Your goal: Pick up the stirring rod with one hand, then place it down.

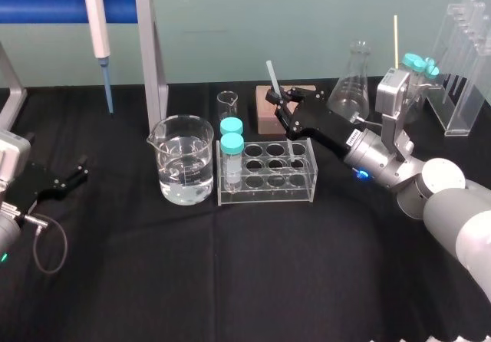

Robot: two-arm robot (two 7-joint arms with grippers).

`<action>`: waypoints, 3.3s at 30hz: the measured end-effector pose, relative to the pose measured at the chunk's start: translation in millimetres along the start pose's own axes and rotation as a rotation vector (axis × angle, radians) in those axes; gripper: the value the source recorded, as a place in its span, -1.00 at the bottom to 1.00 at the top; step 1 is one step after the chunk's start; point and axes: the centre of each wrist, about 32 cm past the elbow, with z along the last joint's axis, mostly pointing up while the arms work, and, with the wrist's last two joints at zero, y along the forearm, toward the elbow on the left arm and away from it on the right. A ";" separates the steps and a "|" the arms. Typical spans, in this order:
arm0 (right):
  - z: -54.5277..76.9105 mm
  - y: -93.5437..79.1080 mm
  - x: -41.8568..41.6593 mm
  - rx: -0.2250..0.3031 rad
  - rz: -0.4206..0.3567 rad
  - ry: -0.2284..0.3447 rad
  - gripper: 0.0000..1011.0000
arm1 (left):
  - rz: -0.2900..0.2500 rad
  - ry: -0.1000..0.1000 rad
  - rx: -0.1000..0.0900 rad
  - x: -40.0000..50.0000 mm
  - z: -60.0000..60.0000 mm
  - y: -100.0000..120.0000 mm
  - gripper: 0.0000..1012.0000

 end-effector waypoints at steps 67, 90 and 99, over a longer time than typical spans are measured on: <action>74.5 -16.4 -60.6 -0.043 -0.355 0.167 0.98 | 0.000 0.000 0.000 0.0 0.0 0.0 0.98; 78.8 -31.7 -114.6 -0.307 -0.512 0.271 0.98 | 0.000 0.000 0.000 0.0 0.0 0.0 0.98; 78.2 -31.0 -117.3 -0.314 -0.511 0.271 0.98 | 0.000 0.000 0.000 0.0 0.0 0.0 0.98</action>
